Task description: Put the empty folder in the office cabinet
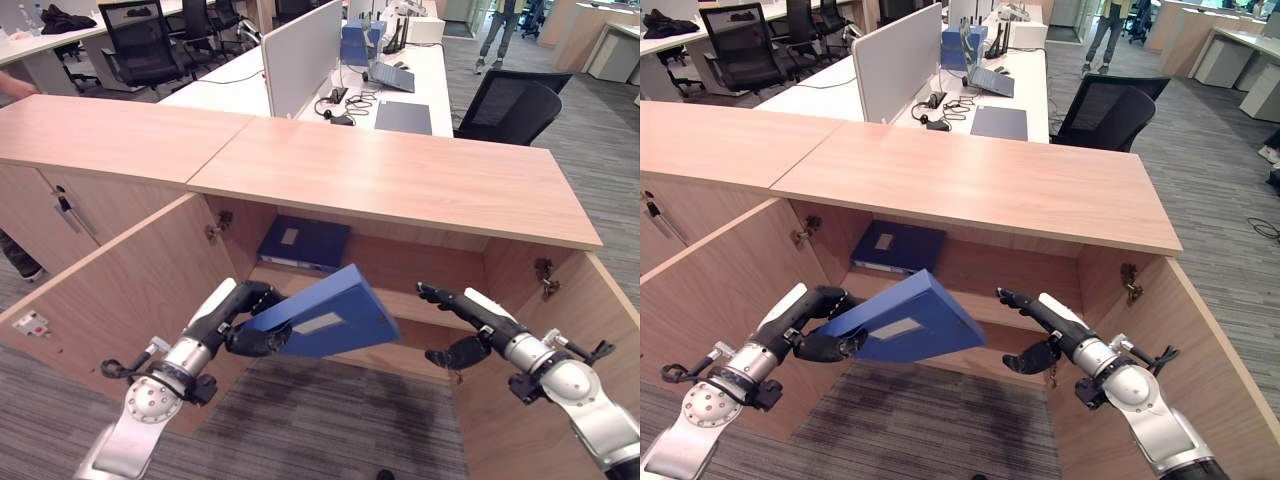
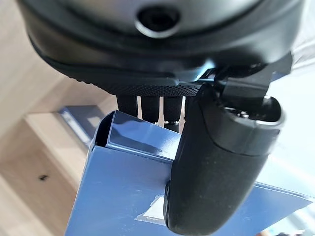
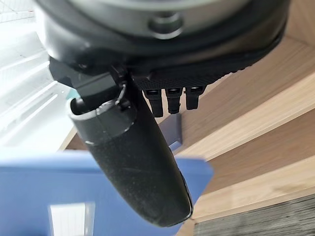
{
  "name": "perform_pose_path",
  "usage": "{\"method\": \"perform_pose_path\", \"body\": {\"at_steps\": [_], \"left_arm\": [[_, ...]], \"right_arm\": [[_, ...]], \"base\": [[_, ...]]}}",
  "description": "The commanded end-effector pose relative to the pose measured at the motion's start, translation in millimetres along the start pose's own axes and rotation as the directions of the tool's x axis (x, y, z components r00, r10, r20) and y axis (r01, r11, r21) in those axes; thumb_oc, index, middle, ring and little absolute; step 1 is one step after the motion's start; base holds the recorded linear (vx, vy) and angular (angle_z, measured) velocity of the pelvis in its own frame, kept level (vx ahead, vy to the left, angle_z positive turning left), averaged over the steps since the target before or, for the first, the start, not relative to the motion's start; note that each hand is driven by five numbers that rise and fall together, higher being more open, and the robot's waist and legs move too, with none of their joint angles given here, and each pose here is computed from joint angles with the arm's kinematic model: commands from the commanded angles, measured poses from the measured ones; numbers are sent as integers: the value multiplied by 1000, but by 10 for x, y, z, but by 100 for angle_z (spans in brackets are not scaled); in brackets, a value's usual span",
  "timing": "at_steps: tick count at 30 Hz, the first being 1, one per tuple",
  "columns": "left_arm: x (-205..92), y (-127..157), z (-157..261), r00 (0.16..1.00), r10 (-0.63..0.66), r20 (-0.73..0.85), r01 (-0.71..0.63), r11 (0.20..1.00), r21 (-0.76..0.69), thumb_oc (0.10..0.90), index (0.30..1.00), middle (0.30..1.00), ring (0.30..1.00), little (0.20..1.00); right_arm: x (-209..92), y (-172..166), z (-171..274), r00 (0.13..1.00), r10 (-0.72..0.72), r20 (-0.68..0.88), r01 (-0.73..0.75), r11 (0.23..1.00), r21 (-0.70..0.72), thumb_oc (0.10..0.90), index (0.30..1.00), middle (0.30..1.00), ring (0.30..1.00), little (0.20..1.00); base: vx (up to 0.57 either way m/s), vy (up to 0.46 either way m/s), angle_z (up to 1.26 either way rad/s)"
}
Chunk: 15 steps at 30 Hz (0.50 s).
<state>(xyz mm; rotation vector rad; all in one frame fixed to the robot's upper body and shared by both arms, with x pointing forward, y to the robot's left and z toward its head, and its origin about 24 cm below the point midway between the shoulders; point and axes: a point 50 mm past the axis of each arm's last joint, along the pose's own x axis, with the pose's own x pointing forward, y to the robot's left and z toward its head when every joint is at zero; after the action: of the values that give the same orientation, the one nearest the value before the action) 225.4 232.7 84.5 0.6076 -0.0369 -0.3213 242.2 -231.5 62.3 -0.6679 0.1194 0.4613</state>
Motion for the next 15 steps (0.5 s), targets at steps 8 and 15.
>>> {"method": "perform_pose_path", "body": {"at_steps": [8, 15], "left_arm": [[247, -52, 916, 854, -157, 495, 243, 963, -114, 400, 300, 300, 300, 300], [325, -211, 1076, 783, -300, 545, 403, 912, -78, 400, 300, 300, 300, 300]], "right_arm": [[339, -350, 513, 960, -131, 247, 135, 991, -1, 800, 900, 900, 900, 900], [422, -369, 666, 937, -160, 311, 164, 986, 11, 800, 900, 900, 900, 900]], "base": [[0, 0, 2], [-9, -1, 0]]}}
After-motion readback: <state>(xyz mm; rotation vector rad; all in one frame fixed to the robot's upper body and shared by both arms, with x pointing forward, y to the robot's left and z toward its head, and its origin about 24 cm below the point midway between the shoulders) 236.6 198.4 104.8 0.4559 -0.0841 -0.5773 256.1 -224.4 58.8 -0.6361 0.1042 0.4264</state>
